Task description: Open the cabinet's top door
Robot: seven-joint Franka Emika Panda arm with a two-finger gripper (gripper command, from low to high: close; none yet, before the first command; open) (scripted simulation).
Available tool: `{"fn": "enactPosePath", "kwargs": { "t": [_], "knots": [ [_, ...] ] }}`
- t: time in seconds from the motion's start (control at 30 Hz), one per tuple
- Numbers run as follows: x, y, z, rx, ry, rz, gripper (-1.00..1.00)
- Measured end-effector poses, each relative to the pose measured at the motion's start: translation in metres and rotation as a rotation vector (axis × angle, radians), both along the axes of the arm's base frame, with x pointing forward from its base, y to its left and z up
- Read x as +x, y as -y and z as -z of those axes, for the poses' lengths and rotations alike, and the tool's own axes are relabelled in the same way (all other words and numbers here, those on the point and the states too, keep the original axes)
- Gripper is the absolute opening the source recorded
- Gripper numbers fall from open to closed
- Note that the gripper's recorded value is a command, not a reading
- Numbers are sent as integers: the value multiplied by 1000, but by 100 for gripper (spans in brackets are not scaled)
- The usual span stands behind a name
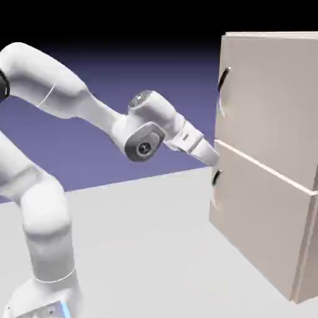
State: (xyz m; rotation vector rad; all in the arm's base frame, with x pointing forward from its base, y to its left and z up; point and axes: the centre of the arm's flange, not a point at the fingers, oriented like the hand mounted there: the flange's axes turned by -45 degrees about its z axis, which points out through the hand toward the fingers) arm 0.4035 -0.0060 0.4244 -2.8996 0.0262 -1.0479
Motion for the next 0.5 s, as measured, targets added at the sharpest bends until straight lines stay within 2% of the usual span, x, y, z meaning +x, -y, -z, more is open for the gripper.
{"fn": "enactPosePath", "kwargs": {
  "t": [0.23, 0.5],
  "knots": [
    [20, 23, 98, 159, -273, 125, 0],
    [12, 54, 200, 214, -525, 318, 0]
  ]
}}
